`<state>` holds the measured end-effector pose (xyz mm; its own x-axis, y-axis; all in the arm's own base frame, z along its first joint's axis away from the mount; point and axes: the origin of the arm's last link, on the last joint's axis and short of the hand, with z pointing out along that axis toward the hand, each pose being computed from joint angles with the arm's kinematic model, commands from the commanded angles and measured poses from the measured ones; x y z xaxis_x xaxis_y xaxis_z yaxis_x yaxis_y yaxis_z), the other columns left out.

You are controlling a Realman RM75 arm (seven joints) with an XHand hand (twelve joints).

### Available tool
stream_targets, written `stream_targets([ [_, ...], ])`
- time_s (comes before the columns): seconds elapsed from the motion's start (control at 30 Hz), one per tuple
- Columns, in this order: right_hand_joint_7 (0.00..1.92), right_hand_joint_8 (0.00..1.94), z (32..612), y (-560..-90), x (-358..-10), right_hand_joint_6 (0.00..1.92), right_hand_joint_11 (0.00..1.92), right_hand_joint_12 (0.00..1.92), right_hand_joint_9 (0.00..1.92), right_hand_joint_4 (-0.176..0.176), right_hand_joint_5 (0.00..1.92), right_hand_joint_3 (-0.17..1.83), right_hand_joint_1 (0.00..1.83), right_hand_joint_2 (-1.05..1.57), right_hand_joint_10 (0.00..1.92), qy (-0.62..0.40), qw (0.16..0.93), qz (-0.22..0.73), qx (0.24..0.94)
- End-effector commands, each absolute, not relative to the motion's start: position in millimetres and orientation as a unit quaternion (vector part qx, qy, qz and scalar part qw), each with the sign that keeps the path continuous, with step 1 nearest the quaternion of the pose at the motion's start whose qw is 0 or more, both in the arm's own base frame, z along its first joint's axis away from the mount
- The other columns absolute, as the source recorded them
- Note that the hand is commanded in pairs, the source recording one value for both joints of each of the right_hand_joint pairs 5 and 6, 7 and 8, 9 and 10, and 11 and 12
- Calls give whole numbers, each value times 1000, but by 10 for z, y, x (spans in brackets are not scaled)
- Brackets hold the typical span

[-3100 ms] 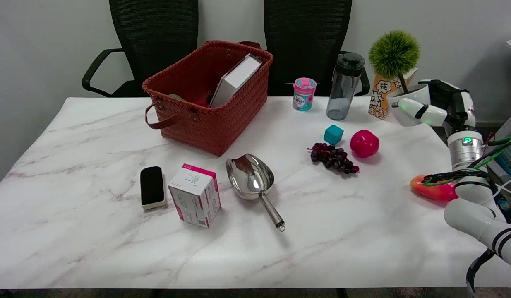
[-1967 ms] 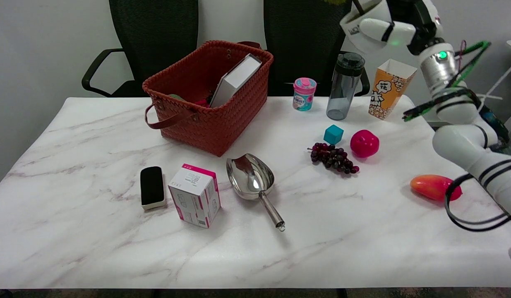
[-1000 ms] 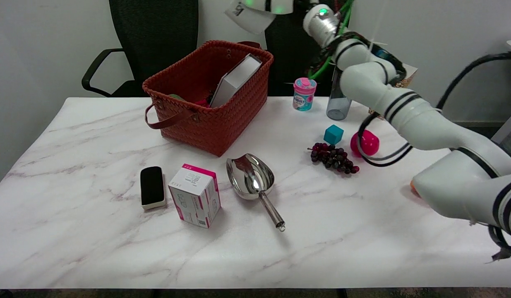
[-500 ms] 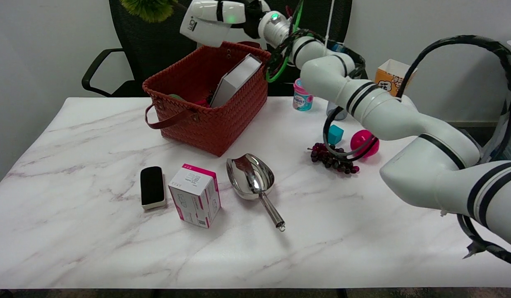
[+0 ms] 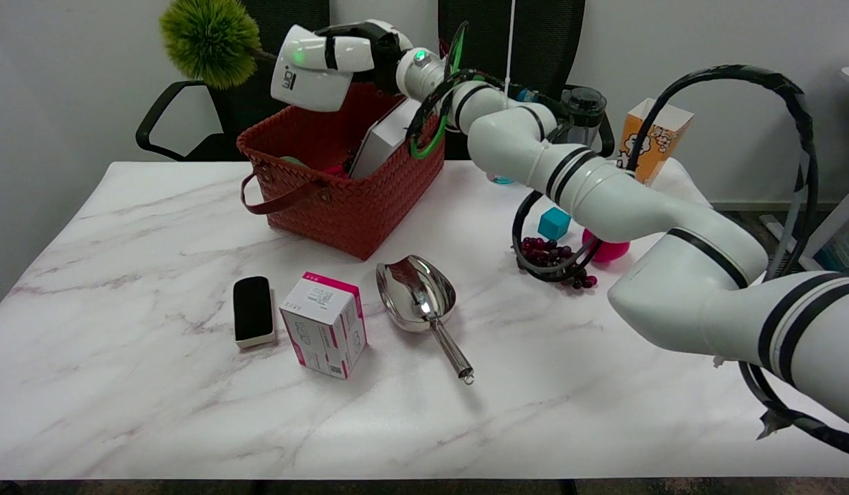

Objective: Place the potted plant into the brown storage basket.

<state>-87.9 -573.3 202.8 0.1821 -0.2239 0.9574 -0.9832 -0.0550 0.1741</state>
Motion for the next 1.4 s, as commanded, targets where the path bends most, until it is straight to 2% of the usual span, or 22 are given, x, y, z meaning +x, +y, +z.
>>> stream_targets([
  [0.03, 1174, 1174, 1865, -5693, -1320, 783, 694, 694, 1053, 0, 783, 579, 1160, 822, 1053, -534, 493, 367, 581],
  [1.4, 1188, 1188, 1944, -5674, -1400, 787, 689, 689, 1032, 0, 787, 632, 1143, 807, 1032, -528, 500, 367, 580],
])
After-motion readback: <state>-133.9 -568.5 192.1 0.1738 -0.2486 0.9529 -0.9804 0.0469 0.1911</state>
